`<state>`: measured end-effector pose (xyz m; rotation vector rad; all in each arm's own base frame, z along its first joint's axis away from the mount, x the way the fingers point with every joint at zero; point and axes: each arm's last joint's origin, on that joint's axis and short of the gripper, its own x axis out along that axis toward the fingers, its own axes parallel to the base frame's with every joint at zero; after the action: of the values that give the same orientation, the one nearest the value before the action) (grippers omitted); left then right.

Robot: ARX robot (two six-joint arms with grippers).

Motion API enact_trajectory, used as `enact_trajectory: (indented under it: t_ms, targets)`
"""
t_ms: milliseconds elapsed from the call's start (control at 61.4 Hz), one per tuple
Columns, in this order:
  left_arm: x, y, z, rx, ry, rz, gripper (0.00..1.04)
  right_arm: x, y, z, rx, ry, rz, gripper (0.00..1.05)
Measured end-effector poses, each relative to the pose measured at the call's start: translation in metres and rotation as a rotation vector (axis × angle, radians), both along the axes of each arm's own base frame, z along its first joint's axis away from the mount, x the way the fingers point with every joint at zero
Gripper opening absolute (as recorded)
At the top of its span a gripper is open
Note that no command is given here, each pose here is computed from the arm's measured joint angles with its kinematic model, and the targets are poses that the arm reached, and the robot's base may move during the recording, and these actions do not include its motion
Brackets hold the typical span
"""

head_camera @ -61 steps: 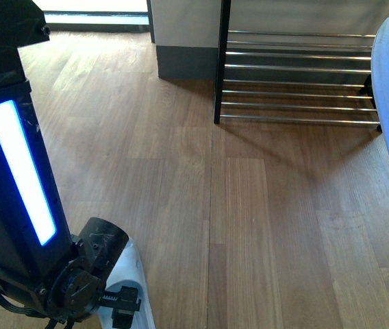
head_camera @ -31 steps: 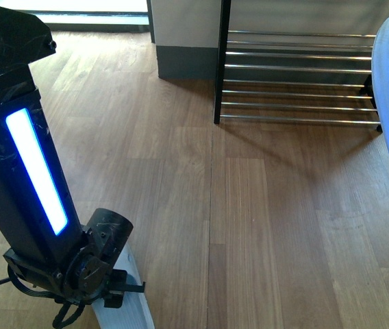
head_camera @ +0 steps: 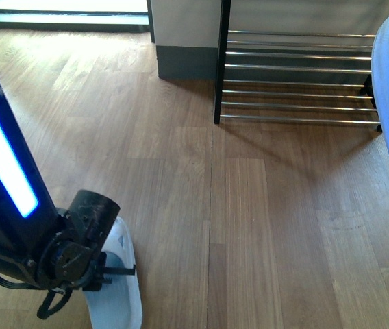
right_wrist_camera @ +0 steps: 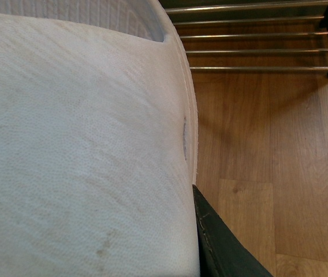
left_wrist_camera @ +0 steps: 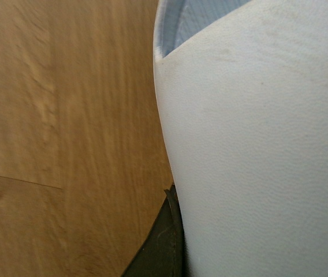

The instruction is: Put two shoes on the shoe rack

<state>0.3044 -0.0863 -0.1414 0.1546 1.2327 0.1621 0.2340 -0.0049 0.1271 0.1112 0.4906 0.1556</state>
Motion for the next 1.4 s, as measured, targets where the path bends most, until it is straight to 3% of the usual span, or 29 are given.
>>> enact_trajectory:
  t_ms: [440,668,961,1239,1401]
  targets:
    - [0.011,0.031,0.128,0.055,-0.35,0.022,0.02,0.0,0.0,0.0,0.0,0.0,0.0,0.02]
    - [-0.017,0.044,0.2,0.082,-0.506,0.012,0.02,0.0,0.0,0.0,0.0,0.0,0.0,0.02]
    - [-0.087,0.052,0.301,0.104,-0.724,0.03,0.02,0.0,0.0,0.0,0.0,0.0,0.0,0.02]
    - [-0.13,0.055,0.339,0.124,-0.82,0.054,0.02,0.0,0.0,0.0,0.0,0.0,0.0,0.02]
    - [-0.132,0.055,0.342,0.119,-0.835,0.054,0.02,0.0,0.0,0.0,0.0,0.0,0.0,0.02]
